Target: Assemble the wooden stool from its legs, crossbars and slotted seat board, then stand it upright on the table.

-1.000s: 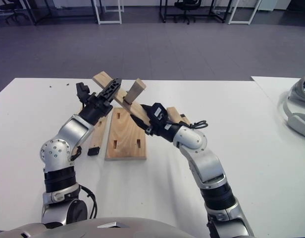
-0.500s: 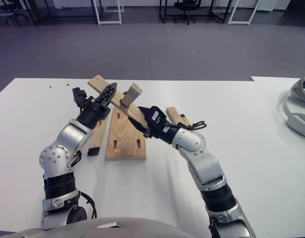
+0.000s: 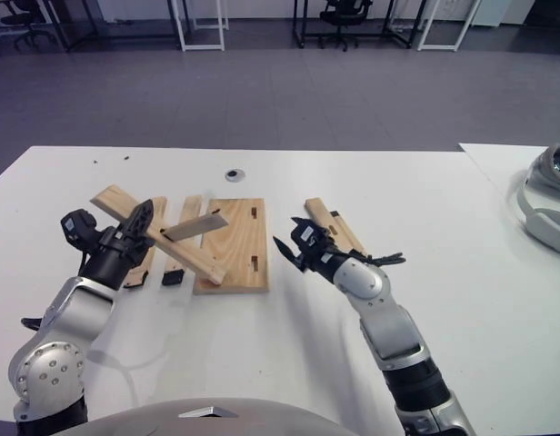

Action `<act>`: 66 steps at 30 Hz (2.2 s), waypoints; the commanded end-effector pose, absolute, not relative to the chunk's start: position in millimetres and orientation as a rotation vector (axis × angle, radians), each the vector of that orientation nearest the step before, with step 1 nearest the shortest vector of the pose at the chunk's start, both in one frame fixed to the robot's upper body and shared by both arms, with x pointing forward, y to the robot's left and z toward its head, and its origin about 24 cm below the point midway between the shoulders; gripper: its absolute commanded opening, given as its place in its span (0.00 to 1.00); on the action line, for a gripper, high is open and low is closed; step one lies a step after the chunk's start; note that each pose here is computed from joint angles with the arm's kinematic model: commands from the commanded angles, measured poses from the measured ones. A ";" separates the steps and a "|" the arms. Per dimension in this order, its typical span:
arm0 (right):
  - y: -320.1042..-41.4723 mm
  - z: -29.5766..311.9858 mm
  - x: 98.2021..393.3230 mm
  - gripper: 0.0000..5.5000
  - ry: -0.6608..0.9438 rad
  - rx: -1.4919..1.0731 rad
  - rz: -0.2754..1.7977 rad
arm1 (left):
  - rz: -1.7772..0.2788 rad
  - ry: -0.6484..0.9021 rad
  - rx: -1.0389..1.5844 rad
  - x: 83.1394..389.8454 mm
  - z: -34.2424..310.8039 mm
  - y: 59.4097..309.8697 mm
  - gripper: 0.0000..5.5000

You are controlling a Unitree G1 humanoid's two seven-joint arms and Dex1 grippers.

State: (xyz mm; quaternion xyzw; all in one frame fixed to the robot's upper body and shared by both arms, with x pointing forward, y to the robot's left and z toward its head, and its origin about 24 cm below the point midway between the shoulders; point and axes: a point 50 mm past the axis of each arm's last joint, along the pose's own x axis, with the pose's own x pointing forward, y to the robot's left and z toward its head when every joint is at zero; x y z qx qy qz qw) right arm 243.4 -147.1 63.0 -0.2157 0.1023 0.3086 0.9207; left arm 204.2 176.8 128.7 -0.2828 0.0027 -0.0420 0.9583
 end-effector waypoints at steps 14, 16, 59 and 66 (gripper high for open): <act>-89.7 35.6 220.4 0.53 0.246 -0.384 1.019 | -0.108 0.060 -0.205 208.6 100.4 143.4 0.19; -91.1 33.2 220.4 0.53 0.262 -0.396 1.028 | -0.135 0.029 -0.163 210.4 102.3 138.7 0.19; -104.9 28.3 240.1 0.53 0.254 -0.474 0.936 | -0.237 0.281 0.047 205.1 98.3 180.5 0.19; -106.6 27.6 242.9 0.53 0.251 -0.478 0.916 | -0.170 0.139 -0.308 216.7 133.1 194.8 0.19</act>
